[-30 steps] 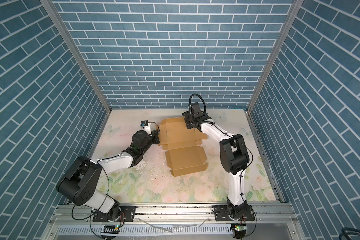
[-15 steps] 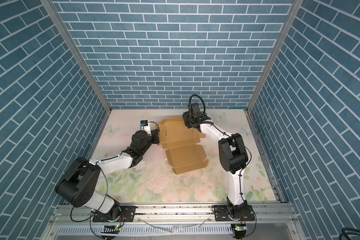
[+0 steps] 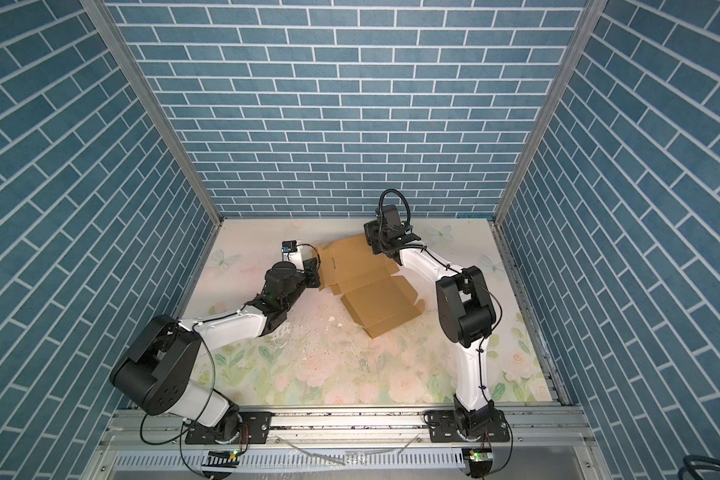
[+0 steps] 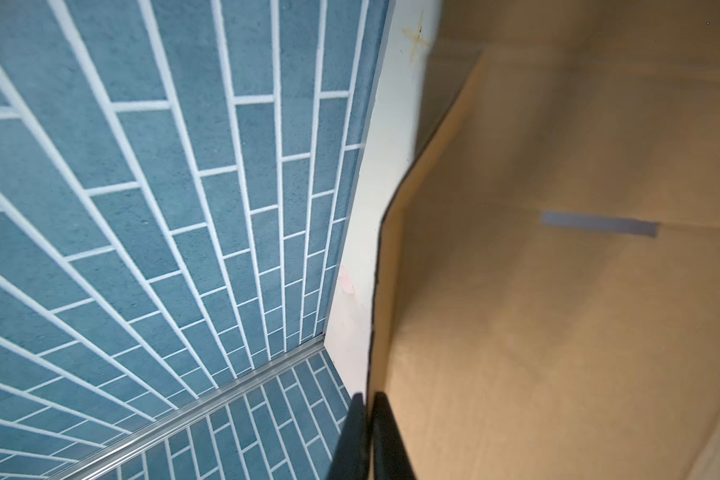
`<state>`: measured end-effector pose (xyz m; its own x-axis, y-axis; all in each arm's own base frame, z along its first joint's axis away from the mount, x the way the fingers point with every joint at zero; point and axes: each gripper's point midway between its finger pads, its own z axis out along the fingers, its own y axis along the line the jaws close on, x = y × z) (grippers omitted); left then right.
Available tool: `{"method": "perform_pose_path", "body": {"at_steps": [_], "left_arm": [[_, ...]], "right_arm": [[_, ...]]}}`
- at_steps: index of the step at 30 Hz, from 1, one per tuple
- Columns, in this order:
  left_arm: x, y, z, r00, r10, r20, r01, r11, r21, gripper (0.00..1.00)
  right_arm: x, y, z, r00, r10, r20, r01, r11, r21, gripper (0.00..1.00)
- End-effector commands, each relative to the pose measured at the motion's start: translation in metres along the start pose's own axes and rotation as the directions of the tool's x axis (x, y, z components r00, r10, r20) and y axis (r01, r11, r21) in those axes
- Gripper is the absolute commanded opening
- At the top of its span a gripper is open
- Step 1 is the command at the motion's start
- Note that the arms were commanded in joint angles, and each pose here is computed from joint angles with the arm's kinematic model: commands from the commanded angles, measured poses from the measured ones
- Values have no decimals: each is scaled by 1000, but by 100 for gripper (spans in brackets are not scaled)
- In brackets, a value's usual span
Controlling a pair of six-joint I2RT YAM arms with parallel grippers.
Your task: Fold the paper box
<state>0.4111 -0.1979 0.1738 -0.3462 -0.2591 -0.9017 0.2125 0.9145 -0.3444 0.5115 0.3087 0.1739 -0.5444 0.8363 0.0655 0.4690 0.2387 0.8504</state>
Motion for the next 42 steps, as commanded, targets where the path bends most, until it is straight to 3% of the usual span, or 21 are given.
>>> {"method": "perform_pose_path", "body": {"at_steps": [1,10,18,26,32,42], "left_arm": [[-1,-4,-2,1000,8,2,-8,1000,8,5],[1,-1,-10,999,26,-23,-26,1000,-4,21],[18,21,-36,989,67,-131,-77,994,-75,38],[47,28,-53,939,117,-324,-140,989,-48,51],[72,25,-55,904,105,-414,-119,993,-7,59],[69,21,-53,915,49,-401,-59,998,-12,65]], "right_arm": [[5,-9,8,999,21,-27,-21,1000,-15,5],[8,-11,10,999,7,-44,-10,997,-70,0],[11,-14,4,997,-42,-64,33,991,-129,0],[19,-8,-9,989,-99,-112,71,971,-229,0],[24,0,-22,980,-146,-138,103,955,-278,0],[38,5,-36,940,-276,-202,201,923,-329,0]]}}
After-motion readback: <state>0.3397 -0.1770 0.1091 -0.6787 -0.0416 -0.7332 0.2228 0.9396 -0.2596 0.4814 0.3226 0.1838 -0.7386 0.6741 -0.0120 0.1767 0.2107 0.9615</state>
